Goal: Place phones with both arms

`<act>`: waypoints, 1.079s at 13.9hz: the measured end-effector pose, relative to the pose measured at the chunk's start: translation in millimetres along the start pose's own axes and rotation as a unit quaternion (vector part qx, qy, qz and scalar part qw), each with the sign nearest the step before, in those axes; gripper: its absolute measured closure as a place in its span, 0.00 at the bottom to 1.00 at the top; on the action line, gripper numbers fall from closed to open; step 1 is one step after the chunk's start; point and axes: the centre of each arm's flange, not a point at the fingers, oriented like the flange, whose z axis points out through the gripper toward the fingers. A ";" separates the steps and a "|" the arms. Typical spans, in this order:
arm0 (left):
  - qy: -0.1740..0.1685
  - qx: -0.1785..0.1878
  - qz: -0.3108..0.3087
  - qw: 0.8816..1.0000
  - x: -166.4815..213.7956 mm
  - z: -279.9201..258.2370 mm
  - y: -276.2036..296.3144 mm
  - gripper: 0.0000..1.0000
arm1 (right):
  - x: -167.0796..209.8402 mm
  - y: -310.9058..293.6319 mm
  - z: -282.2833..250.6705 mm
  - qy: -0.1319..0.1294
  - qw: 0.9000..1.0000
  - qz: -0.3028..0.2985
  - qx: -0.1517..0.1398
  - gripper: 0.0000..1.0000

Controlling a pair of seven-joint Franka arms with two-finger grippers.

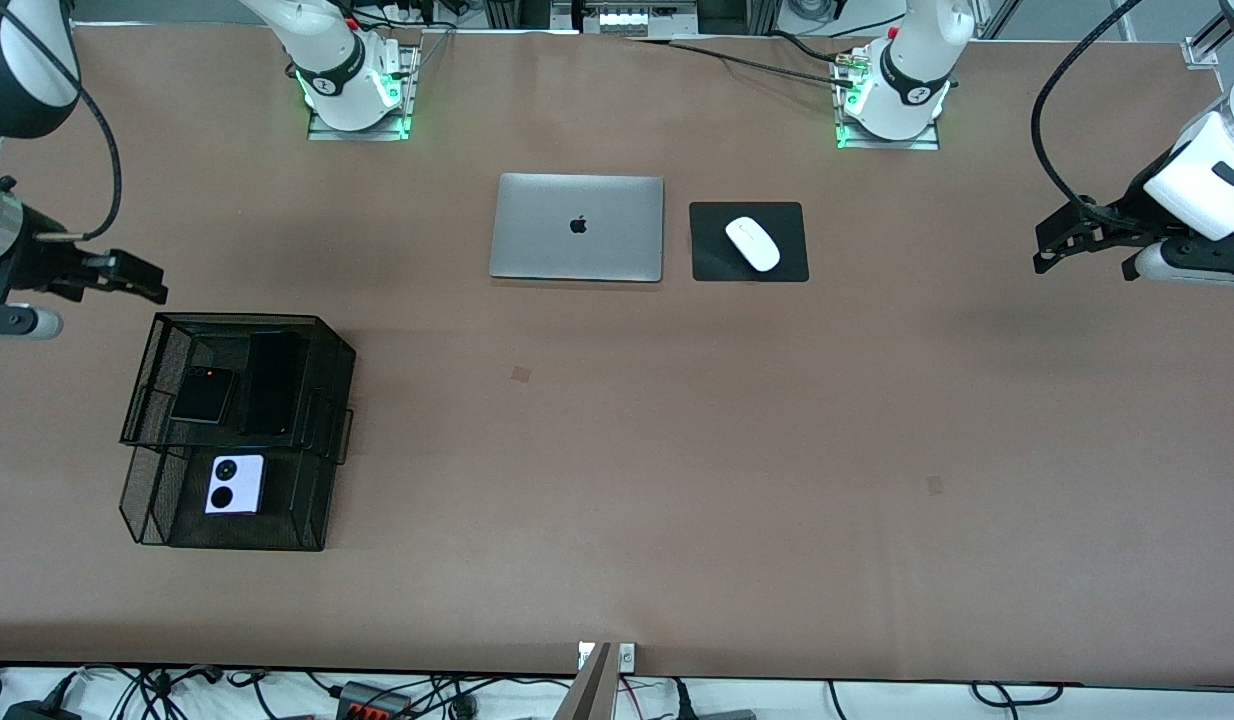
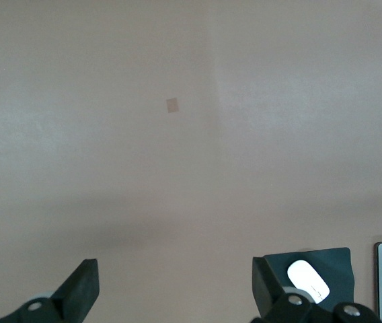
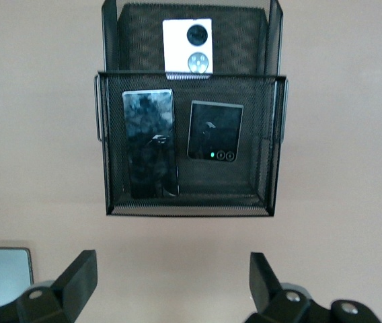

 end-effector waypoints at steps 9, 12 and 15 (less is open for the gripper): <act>-0.004 0.000 0.000 1.000 -0.8 0.3 0.0 0.00 | -14.9 -1.4 -11.5 0.008 1.000 -0.006 0.001 0.00; -0.004 0.000 0.000 1.000 -0.8 0.3 0.0 0.00 | -17.3 -0.9 -14.4 0.008 1.000 -0.005 0.001 0.00; -0.004 0.000 0.000 1.000 -0.9 0.4 0.0 0.00 | -17.9 -1.5 -14.0 0.006 1.000 -0.006 0.001 0.00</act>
